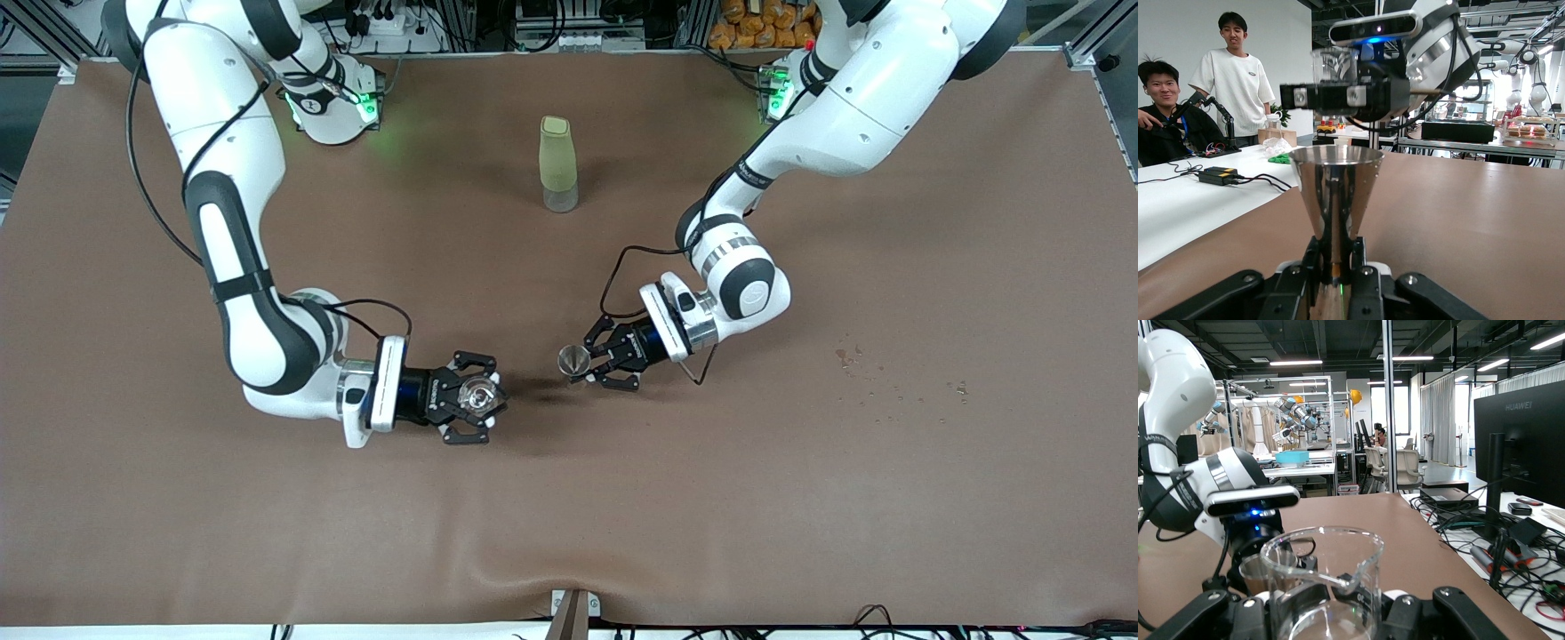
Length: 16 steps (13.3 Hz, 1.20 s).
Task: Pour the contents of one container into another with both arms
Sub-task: 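Bring the jigger above the beaker rim, both grippers meeting mid-table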
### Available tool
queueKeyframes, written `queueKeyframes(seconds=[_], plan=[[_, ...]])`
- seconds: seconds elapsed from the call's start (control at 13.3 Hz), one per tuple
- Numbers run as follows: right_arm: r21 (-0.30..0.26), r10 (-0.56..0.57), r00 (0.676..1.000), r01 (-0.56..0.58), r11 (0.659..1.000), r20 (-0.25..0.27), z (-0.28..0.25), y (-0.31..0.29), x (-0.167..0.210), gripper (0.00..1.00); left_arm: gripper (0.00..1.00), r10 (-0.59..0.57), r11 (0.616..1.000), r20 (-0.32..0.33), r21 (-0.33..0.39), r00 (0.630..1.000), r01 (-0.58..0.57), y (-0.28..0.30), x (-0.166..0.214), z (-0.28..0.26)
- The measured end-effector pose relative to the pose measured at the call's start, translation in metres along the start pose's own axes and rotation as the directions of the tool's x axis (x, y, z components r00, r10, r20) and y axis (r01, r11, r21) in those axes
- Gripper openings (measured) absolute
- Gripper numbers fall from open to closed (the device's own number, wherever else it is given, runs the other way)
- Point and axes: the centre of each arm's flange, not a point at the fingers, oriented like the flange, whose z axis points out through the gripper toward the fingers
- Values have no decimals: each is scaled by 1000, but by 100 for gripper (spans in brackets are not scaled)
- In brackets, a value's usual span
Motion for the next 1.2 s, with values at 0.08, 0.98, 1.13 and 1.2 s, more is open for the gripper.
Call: queueKeyframes(seconds=[0.08,0.98,1.13,1.2], plan=[[6,0,1000,0,1000,-2,3,-3,5,12,21,1,1000,0,1,1000,-1,-1,0,0],[-5,146,989,-146,989,21,109,-67,79,12,21,14,1000,5,-5,1000,-14,-1,0,2],[-12,176,984,-176,984,6,113,-71,77,12,21,14,1000,5,-7,1000,-14,0,0,3],[-15,191,982,-191,982,-1,113,-72,74,12,21,13,1000,6,-8,1000,-13,0,-1,3]])
